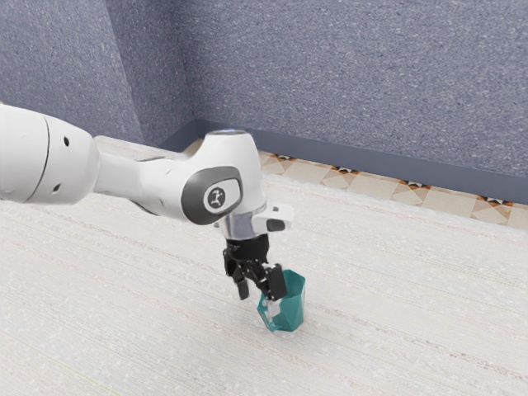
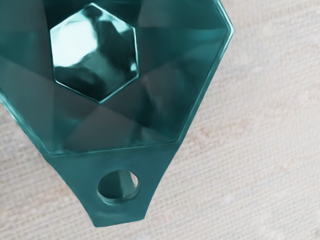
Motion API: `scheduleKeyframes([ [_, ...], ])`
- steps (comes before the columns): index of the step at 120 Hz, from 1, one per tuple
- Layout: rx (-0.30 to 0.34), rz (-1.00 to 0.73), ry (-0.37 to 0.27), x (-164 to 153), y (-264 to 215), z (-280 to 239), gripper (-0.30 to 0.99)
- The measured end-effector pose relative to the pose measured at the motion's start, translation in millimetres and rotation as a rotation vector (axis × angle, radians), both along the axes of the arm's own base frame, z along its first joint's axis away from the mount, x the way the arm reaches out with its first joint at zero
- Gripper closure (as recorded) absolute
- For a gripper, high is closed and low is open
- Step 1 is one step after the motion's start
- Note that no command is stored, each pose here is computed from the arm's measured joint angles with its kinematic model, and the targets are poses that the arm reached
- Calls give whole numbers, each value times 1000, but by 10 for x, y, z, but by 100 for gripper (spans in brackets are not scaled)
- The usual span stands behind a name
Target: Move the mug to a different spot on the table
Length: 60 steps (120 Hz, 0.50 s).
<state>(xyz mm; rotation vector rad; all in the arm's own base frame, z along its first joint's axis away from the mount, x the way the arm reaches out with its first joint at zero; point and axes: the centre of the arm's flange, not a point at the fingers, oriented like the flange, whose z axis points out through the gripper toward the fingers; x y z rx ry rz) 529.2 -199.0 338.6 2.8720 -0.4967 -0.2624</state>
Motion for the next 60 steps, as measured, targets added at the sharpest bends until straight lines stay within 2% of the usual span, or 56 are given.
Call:
scheduleKeyframes([
  [31, -5, 23, 57, 56, 49, -511, 2],
  [60, -20, 51, -10, 178, 84, -637, 19],
])
